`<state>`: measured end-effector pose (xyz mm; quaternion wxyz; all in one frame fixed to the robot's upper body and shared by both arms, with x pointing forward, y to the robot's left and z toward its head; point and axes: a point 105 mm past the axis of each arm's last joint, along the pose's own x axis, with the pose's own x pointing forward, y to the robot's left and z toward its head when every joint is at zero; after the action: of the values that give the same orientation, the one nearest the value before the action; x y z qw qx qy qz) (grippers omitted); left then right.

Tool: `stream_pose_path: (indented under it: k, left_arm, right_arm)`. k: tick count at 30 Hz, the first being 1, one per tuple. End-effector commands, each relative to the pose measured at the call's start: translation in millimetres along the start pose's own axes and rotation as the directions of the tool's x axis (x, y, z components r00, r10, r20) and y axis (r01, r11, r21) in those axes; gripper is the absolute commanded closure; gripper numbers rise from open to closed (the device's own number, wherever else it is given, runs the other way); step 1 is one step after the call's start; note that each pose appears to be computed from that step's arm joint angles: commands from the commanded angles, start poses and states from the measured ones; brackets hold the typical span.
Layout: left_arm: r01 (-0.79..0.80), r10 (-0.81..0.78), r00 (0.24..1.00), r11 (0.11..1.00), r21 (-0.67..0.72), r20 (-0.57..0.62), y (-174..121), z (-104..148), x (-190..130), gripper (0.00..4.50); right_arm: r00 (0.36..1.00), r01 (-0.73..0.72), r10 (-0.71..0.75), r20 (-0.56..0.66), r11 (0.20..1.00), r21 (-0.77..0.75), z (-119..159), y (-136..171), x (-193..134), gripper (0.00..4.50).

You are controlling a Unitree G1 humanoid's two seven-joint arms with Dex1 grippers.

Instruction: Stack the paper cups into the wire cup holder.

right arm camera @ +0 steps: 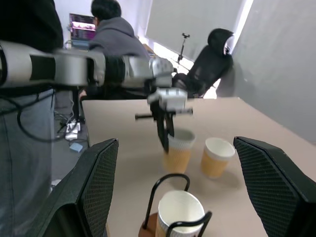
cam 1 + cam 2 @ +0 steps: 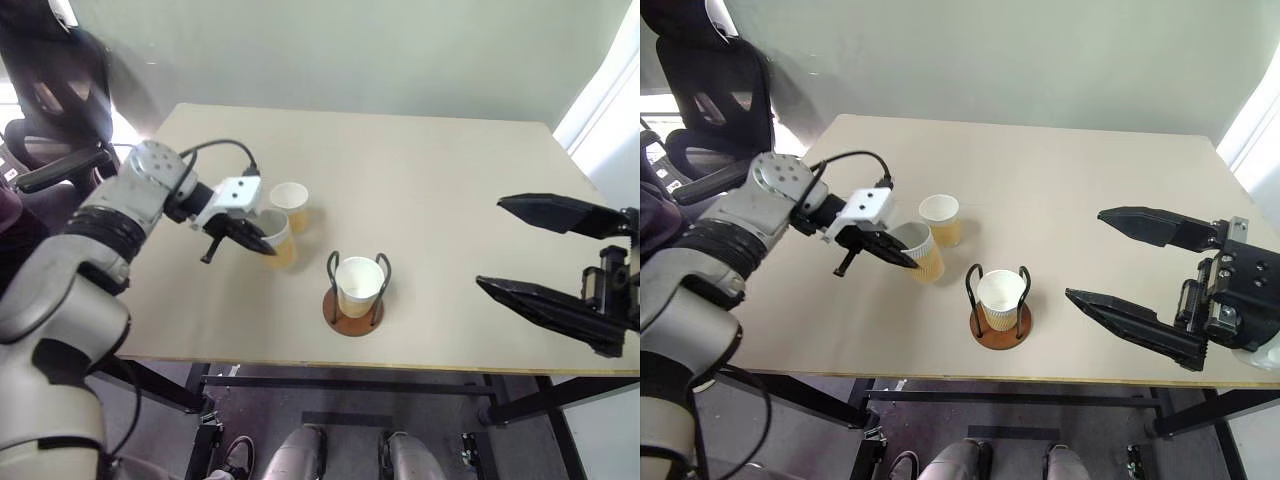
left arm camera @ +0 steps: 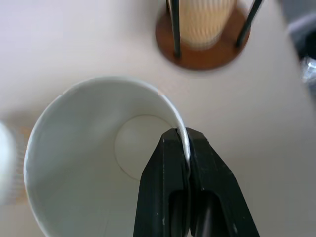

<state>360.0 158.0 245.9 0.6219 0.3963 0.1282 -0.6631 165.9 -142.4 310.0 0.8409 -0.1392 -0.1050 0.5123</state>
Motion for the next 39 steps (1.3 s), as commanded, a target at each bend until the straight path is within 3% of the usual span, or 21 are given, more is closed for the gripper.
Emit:
stream_pose_path:
  k: [1, 4, 8, 14, 17, 21, 28, 39]
  left_arm:
    - [0.008, -0.030, 0.985, 0.991, 0.131, 0.168, 5.7, 68.6, -18.0, 4.46]
    - [0.026, -0.080, 0.968, 0.974, 0.226, 0.236, 6.7, 107.2, -18.4, 4.46]
    - [0.093, -0.165, 0.958, 0.951, 0.293, 0.232, 2.3, 125.8, -5.0, 4.46]
    - [0.106, -0.177, 0.958, 0.949, 0.298, 0.225, 1.3, 126.0, -4.2, 4.46]
    - [0.269, -0.341, 0.934, 0.868, 0.418, 0.107, -7.8, 135.7, 44.0, 4.46]
    - [0.333, -0.401, 0.915, 0.821, 0.465, 0.053, -13.0, 138.4, 61.2, 4.46]
    - [0.416, -0.454, 0.889, 0.753, 0.511, -0.056, -21.2, 131.4, 73.3, 4.46]
    - [0.405, -0.429, 0.900, 0.752, 0.520, -0.081, -16.9, 129.0, 68.9, 4.46]
  right_arm:
    - [0.999, 0.037, -0.037, 0.007, 0.997, -0.061, 8.8, 1.6, -4.3, 0.67]
    - [0.999, 0.053, -0.053, 0.006, 0.996, -0.077, 9.2, 3.2, -3.1, 0.67]
    - [0.997, 0.072, -0.072, 0.004, 0.993, -0.093, 9.0, 4.7, -2.4, 0.67]
    - [0.997, 0.075, -0.075, 0.004, 0.993, -0.094, 9.0, 5.1, -2.4, 0.67]
    - [0.991, 0.131, -0.131, 0.007, 0.983, -0.130, 10.9, 16.7, 3.0, 0.67]
    - [0.984, 0.174, -0.176, -0.003, 0.976, -0.130, 12.7, 21.1, 4.3, 0.67]
    - [0.981, 0.191, -0.194, -0.020, 0.976, -0.103, 16.9, 23.3, 7.4, 0.67]
    - [0.977, 0.205, -0.209, -0.041, 0.975, -0.087, 15.6, 23.5, 7.5, 0.67]
